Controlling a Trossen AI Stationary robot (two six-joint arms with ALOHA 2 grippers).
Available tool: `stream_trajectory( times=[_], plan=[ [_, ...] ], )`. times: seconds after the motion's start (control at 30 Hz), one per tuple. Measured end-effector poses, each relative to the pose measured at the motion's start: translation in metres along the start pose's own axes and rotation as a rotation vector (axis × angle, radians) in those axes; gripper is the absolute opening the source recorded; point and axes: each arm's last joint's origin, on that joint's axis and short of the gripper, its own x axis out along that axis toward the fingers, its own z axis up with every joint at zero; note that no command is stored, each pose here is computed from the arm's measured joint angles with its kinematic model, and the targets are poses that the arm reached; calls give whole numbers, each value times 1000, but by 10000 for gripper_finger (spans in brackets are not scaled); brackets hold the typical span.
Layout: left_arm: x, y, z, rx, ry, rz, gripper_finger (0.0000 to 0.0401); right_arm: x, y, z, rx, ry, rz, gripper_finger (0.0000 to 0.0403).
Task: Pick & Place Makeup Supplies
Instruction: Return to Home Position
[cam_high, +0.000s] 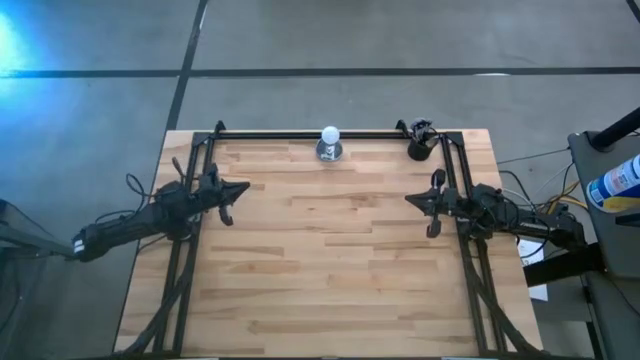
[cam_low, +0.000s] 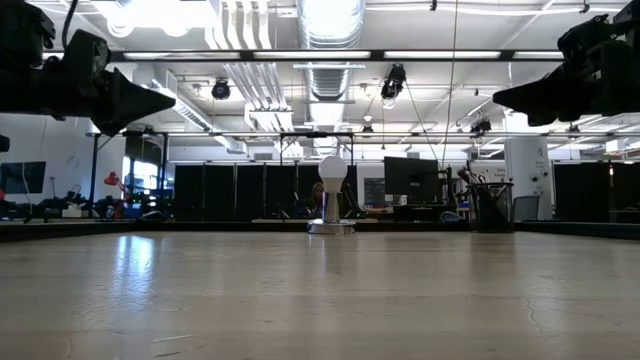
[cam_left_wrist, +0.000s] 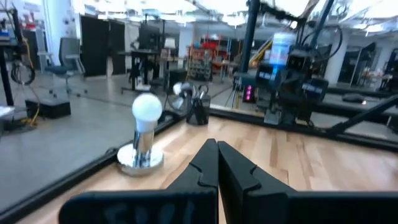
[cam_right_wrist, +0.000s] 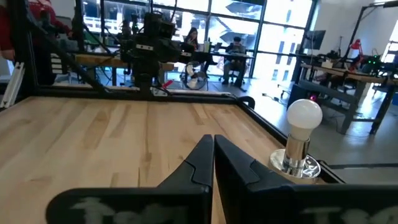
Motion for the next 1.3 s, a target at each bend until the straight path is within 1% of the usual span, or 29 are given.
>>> stream_trajectory(
  times=[0.13, 0.3, 0.4, 1.3],
  plan=[
    [0, 0, -1, -4, 11, 3, 0, 0, 0, 0, 2, 2, 0, 8],
    [1, 0, -5, -97, 52, 8, 0, 0, 0, 0, 5, 4, 1, 8],
    [2, 0, -5, -114, 59, 9, 0, 0, 0, -1, 8, 7, 1, 8],
    [2, 0, -4, -116, 51, 12, 0, 1, 0, -1, 8, 18, 3, 9]
  ],
)
